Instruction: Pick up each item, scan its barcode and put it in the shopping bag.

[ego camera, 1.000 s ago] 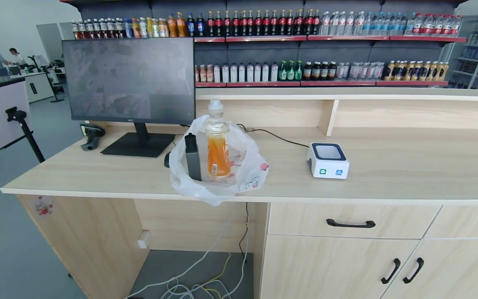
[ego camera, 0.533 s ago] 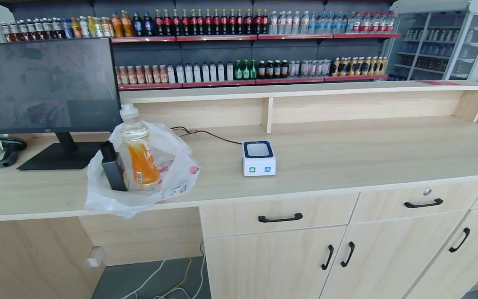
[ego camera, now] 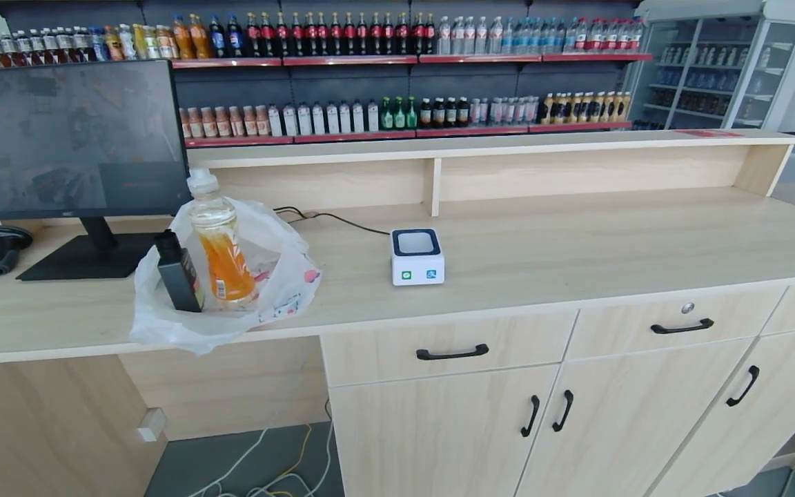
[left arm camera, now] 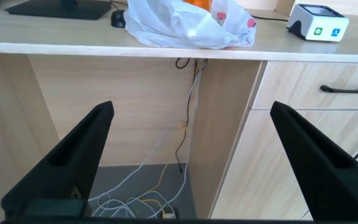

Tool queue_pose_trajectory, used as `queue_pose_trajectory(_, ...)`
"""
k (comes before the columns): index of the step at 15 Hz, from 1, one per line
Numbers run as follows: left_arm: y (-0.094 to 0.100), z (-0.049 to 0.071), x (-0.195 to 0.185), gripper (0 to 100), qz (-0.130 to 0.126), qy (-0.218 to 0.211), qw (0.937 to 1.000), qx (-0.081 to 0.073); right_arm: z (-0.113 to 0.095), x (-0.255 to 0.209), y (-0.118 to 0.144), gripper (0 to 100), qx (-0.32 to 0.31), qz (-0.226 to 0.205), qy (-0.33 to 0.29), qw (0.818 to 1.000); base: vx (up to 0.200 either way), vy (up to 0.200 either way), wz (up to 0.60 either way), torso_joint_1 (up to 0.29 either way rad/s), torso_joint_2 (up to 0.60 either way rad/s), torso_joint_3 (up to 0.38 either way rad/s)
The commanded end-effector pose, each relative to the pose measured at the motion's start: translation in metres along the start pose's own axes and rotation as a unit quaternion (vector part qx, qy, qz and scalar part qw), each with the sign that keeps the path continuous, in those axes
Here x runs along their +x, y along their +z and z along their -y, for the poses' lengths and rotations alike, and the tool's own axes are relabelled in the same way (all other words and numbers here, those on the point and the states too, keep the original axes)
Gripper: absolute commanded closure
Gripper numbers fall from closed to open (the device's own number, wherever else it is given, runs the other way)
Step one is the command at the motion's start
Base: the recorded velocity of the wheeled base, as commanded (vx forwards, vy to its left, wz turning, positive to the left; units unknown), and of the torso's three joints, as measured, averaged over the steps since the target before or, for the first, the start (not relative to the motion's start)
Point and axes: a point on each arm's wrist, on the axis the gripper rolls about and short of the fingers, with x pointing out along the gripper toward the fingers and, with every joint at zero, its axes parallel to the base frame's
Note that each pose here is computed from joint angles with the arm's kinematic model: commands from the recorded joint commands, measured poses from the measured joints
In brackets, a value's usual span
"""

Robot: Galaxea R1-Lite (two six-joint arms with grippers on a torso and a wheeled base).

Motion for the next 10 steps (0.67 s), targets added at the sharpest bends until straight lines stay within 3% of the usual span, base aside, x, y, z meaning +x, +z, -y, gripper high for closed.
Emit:
queue_pose_trajectory(1,0.0001,0.0,0.0,0,0.001,0.0,1.0,0.0,0.0,0.0,0.0,0,0.0,0.0,0.0,1.0,-0.2,0.0,0.0,-0.012,0.0,0.002)
queue_pose_trajectory(2,0.0001,0.0,0.0,0,0.001,0.0,1.0,-0.001,0.0,0.0,0.0,0,0.0,0.0,0.0,1.0,-0.2,0.0,0.0,-0.017,0.0,0.007)
queue_pose_trajectory(10,0.0001,0.0,0.0,0,0.001,0.0,1.0,0.0,0.0,0.0,0.0,0,-0.001,0.0,0.0,1.0,0.0,0.0,0.0,0.0,0.0,0.0)
